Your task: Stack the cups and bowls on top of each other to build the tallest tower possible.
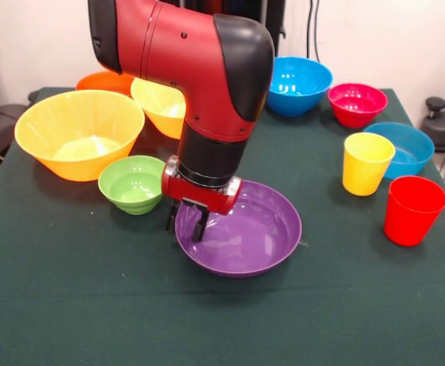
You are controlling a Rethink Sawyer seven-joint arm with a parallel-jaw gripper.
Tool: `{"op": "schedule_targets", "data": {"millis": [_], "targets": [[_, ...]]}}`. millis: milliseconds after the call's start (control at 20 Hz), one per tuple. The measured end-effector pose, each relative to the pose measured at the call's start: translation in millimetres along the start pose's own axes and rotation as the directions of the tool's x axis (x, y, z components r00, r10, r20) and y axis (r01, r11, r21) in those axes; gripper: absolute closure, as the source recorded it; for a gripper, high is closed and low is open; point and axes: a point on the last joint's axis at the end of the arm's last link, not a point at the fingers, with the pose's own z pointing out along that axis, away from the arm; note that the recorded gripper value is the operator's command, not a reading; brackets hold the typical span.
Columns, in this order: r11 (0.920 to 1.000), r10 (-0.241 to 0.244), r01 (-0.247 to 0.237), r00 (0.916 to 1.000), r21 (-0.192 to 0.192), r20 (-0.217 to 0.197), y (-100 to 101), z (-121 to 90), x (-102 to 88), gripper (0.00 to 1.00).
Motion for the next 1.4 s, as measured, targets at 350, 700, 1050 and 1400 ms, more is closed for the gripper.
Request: {"op": "schedule_targets", "data": {"millis": [350, 700, 1050, 1400], "targets": [[1.0, 0.006, -0.006, 1.0, -0.001, -0.002, -0.1, 0.9, 0.0, 1.0], [0.9999, 0.012, -0.012, 0.9999, -0.002, -0.006, -0.2, 2.2, 0.7, 1.0], [0.9996, 0.029, -0.029, 0.9995, -0.006, -0.009, -0.1, 1.0, -1.3, 1.0], [0.9979, 0.063, -0.063, 0.9962, -0.01, -0.06, 1.7, -5.7, -3.7, 1.0]]}}
